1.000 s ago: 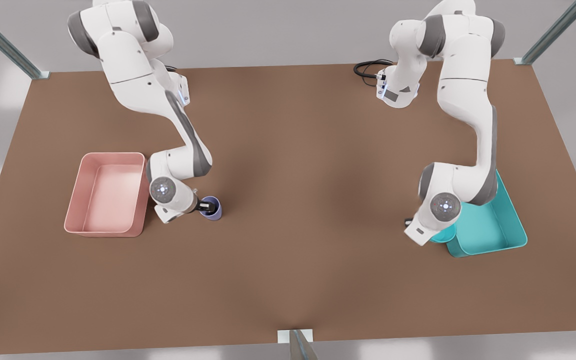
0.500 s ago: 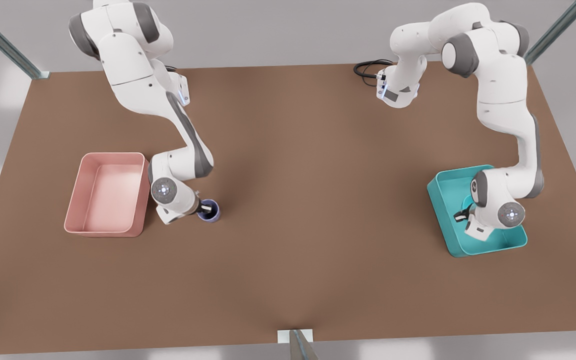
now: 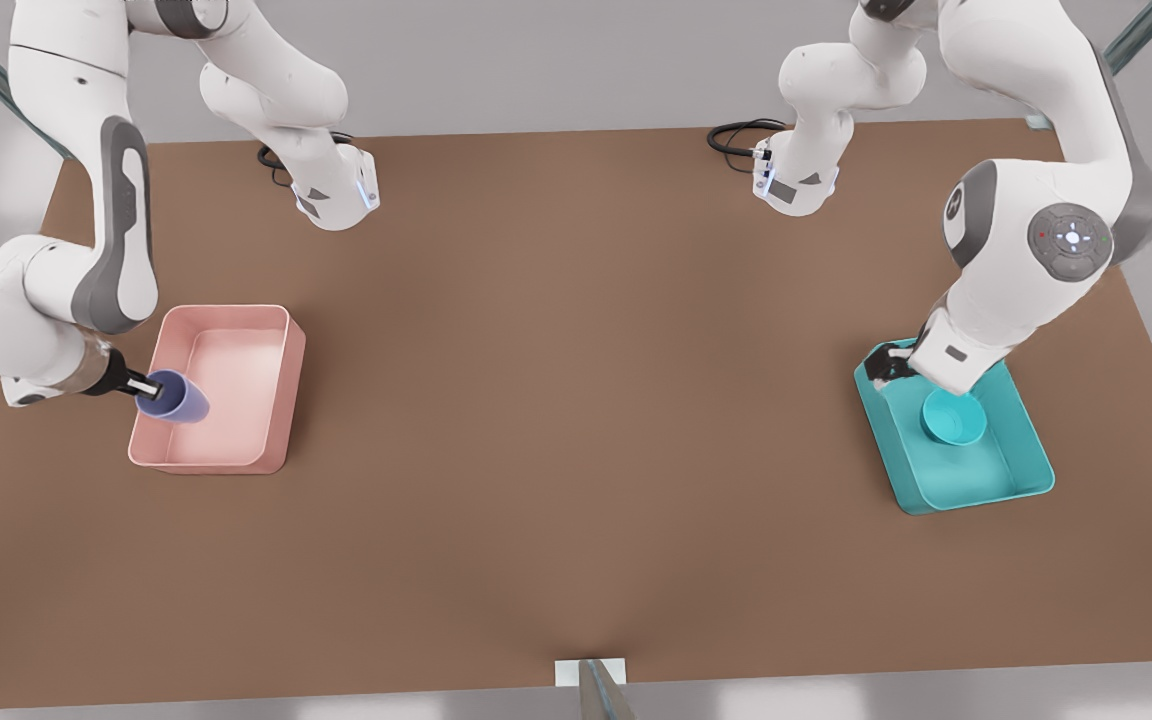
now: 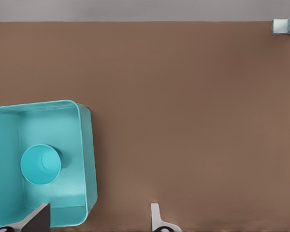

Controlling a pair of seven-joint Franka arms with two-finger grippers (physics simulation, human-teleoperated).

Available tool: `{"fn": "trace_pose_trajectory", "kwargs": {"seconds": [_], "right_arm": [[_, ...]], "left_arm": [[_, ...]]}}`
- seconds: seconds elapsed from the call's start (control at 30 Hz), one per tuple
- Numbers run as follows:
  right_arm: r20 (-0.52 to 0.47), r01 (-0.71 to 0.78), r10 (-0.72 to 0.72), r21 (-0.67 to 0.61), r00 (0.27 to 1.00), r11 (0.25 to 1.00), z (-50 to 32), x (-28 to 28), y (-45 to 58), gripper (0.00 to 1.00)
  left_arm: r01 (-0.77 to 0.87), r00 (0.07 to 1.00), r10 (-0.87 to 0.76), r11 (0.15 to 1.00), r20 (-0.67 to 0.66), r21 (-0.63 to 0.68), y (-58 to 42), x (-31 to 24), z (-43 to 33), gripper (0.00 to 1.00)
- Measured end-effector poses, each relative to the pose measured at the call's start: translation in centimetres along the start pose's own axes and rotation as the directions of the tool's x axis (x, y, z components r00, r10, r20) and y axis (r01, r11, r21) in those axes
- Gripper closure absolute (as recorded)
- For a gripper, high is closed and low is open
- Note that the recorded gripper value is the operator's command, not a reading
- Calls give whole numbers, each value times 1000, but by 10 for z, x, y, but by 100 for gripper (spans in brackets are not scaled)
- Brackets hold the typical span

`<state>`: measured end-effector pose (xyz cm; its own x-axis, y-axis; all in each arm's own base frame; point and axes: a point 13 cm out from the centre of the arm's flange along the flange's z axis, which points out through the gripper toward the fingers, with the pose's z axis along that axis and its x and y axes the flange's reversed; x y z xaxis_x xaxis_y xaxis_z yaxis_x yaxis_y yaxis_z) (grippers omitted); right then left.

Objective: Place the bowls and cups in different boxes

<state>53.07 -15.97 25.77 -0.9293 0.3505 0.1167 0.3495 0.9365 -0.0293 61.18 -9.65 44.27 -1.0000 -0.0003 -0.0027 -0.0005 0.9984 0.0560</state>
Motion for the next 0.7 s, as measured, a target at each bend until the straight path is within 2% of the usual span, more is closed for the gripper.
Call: {"fn": "trace_pose_trajectory", "kwargs": {"seconds": [0.17,0.47,0.5,0.53,0.57,0.7], "right_arm": [[-43,142,-141,13,989,990,78,19,5,79],[28,276,-276,19,961,961,130,-1,4,79],[35,288,-289,20,957,957,130,-3,5,53],[42,301,-301,23,953,953,130,-5,7,3],[48,312,-313,28,949,950,129,-7,7,0],[60,331,-335,65,940,941,124,-13,4,0]], "left_arm": [[-41,988,40,999,-147,-4,-4,43,-10,0],[-61,964,57,998,-261,-8,7,70,-5,0],[-61,962,57,998,-266,-8,8,71,-5,0],[-61,961,57,998,-271,-8,10,72,-5,0],[-62,960,58,998,-274,-7,11,73,-5,0],[-64,957,59,998,-285,-6,14,75,-5,0]]}}
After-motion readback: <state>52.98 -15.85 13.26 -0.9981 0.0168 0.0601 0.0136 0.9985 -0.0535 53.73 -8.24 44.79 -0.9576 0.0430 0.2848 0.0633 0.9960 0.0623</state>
